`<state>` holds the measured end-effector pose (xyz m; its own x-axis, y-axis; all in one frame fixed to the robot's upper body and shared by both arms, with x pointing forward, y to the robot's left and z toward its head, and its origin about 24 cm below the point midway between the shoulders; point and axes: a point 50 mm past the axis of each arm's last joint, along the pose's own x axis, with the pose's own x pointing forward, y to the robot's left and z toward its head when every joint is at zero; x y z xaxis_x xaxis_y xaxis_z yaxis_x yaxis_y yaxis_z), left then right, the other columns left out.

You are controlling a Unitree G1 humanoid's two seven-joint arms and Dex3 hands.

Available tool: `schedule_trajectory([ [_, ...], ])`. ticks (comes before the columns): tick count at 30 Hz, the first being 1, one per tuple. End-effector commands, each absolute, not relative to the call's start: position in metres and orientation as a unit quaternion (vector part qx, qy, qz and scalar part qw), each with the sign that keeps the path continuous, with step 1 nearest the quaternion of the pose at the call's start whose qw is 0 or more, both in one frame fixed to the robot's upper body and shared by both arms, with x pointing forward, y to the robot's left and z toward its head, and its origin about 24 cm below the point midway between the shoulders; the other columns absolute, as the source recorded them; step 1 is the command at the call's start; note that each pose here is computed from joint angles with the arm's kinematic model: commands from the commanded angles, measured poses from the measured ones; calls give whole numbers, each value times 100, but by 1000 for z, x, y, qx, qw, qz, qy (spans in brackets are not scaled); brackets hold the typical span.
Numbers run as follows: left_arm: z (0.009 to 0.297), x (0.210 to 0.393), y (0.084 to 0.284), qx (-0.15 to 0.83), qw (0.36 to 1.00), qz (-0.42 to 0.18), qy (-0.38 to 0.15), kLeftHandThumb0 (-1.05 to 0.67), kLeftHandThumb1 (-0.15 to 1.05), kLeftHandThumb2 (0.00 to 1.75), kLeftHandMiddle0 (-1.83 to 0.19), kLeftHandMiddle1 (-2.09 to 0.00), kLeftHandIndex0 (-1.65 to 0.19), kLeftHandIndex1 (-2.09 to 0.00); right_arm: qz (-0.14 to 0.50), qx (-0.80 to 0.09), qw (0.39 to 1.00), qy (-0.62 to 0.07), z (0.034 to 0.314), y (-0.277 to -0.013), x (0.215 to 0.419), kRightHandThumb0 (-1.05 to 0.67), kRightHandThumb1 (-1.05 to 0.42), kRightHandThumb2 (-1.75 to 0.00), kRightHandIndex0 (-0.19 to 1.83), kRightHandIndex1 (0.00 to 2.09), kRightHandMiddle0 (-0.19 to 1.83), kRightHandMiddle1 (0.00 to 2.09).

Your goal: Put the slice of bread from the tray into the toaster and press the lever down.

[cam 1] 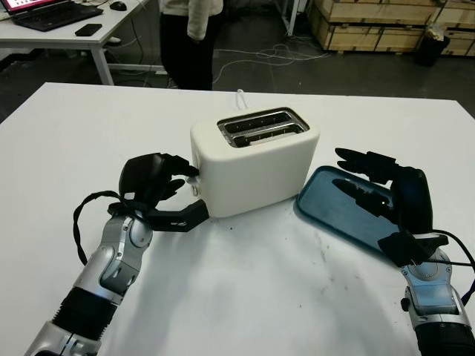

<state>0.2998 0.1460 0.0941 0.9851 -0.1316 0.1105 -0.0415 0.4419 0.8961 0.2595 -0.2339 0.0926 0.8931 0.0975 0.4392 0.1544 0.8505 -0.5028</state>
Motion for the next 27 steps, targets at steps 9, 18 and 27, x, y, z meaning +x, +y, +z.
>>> schedule_trajectory([
  [9,-5,260,71,524,781,-327,93,3,79,0,-98,-61,-122,-1,-18,-292,929,-226,94,-240,257,-28,-82,0,106,0,96,0],
  [18,-3,260,73,519,783,-326,101,1,82,1,-96,-67,-119,0,-19,-291,929,-227,93,-238,258,-29,-80,0,106,0,96,0],
  [27,14,263,69,524,786,-321,67,1,82,0,-88,-72,-120,-1,-19,-289,930,-225,93,-237,258,-28,-80,0,106,0,96,0],
])
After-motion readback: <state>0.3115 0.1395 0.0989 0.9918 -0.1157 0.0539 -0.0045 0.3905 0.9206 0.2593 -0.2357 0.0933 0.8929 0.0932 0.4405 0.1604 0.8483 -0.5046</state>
